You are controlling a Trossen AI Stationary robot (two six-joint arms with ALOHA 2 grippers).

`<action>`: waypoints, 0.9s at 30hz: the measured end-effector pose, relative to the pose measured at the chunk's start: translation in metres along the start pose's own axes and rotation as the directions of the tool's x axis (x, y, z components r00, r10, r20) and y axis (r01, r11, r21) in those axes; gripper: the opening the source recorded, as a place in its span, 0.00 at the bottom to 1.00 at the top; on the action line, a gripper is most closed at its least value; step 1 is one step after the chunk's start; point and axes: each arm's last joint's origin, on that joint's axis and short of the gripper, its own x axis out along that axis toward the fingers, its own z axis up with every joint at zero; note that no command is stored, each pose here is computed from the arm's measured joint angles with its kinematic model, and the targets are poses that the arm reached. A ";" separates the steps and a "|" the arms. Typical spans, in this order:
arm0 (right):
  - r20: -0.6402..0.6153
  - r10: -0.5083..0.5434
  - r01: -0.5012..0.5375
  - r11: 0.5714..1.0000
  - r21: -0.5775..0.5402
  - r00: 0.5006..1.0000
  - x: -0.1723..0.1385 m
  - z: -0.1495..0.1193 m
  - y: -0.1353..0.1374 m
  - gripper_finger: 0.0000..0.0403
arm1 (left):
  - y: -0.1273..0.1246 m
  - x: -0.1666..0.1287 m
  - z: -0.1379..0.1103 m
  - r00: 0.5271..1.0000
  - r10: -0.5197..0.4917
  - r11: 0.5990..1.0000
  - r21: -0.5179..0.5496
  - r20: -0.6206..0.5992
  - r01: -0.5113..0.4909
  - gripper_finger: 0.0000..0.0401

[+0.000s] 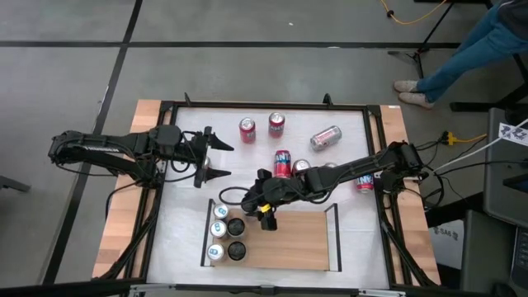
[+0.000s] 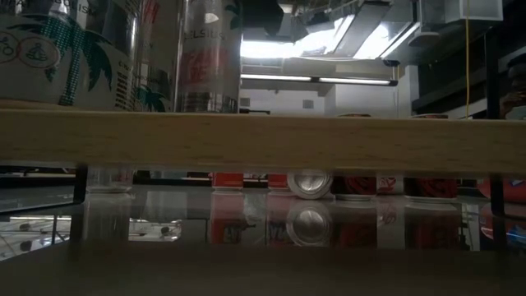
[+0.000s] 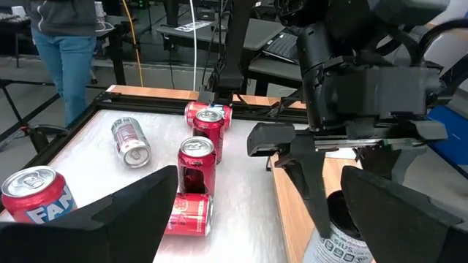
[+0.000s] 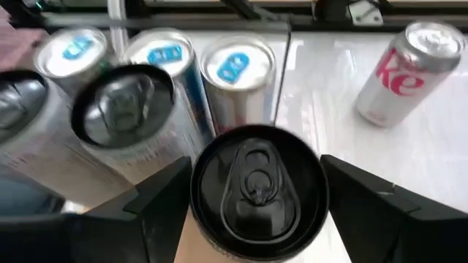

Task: Place canned beverage on shelf
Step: Put the white soda can on the shelf aligned with the other white soda can

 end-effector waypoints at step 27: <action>0.022 0.044 -0.042 0.994 -0.097 0.999 -0.036 0.039 0.005 0.71 | 0.000 0.000 0.000 1.000 0.000 1.000 0.000 0.000 0.000 0.94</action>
